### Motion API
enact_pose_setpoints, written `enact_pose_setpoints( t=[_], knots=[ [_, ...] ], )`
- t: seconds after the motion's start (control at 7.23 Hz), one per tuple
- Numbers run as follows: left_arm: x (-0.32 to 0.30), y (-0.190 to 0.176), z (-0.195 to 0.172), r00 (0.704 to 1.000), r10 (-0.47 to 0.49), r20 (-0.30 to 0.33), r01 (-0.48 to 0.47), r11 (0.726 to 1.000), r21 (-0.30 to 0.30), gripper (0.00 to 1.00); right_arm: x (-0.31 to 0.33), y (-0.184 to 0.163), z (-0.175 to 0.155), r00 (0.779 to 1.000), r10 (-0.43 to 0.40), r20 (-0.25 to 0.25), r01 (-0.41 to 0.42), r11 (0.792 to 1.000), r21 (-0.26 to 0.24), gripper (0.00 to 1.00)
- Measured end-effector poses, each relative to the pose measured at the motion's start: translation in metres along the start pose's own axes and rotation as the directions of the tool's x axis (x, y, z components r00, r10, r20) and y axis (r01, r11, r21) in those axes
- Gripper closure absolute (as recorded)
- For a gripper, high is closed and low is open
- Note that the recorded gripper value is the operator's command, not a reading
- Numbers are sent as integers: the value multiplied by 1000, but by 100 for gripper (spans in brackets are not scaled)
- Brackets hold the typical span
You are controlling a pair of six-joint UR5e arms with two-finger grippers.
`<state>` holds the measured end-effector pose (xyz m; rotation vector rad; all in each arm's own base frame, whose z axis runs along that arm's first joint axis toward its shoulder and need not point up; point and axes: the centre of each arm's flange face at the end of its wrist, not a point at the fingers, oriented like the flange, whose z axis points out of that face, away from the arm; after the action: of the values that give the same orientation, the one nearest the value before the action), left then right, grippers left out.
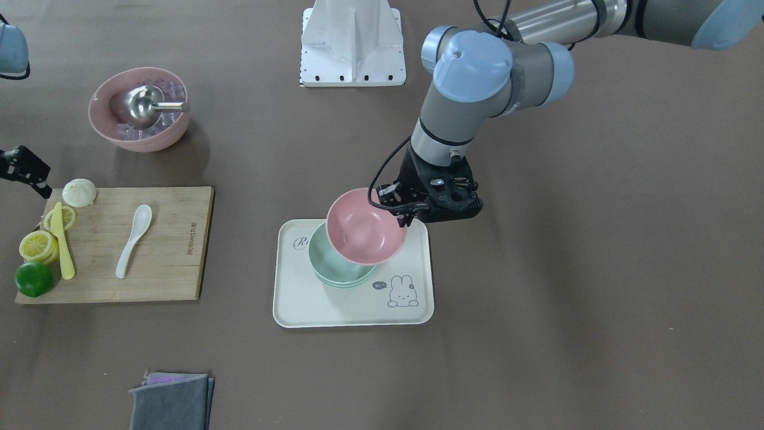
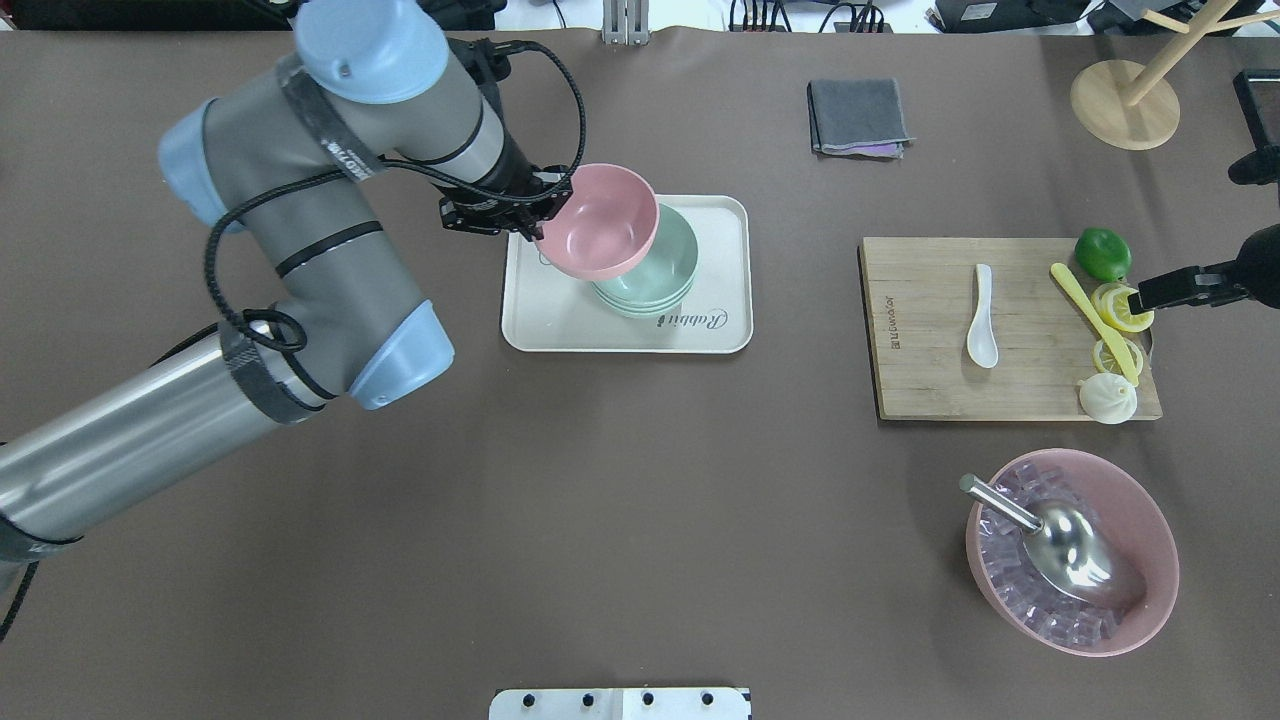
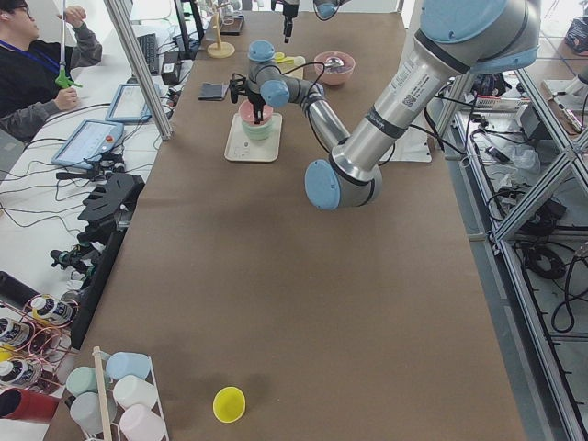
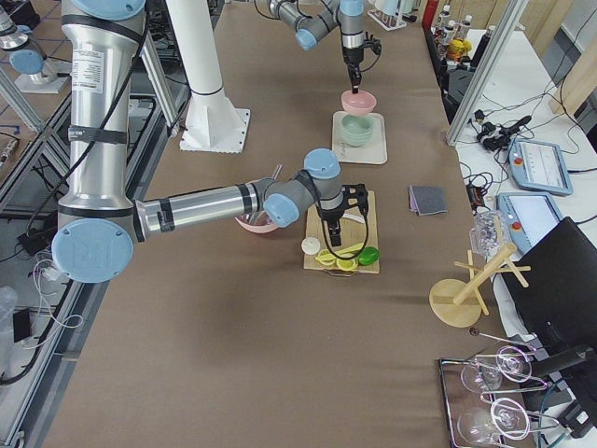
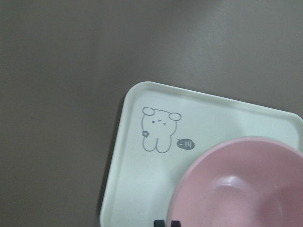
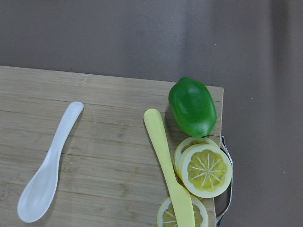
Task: Stack pink bowl on green and place spoon
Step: 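Carry the pink bowl with the left gripper over the green bowl, then lower the pink bowl into the green bowl and open left gripper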
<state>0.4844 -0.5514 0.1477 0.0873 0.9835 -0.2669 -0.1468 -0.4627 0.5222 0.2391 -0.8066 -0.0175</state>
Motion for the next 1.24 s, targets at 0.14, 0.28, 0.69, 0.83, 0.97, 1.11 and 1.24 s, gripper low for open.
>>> enact_pose_setpoints(
  t=[0.14, 0.28, 0.69, 0.83, 0.97, 1.11, 1.24],
  knots=[
    [8, 2, 9, 1000, -6, 12, 6, 1000, 13, 100, -1, 0, 0, 1000, -1, 1, 1, 1000, 0, 0],
    [8, 2, 17, 1000, -10, 24, 9, 1000, 18, 100, -1, -1, 0, 1000, -2, 1, 2, 1000, 1, 0],
    [9, 8, 38, 1000, -7, 29, 6, 1000, 29, 100, -2, -1, -1, 1000, -5, 3, 5, 1000, 4, 0],
    [13, 15, 42, 1000, -8, 27, 7, 999, 31, 100, -2, -1, -2, 1000, -5, 3, 5, 1000, 4, 0],
    [16, 21, 45, 1000, -10, 25, 10, 1000, 29, 100, -2, -1, -2, 1000, -5, 3, 5, 1000, 4, 0],
    [18, 25, 47, 1000, -11, 26, 10, 1000, 26, 100, -2, -1, -2, 1000, -5, 3, 5, 1000, 4, 0],
    [19, 27, 48, 1000, -11, 26, 10, 1000, 28, 100, -3, -1, -2, 1000, -5, 4, 5, 1000, 4, 0]
  ],
)
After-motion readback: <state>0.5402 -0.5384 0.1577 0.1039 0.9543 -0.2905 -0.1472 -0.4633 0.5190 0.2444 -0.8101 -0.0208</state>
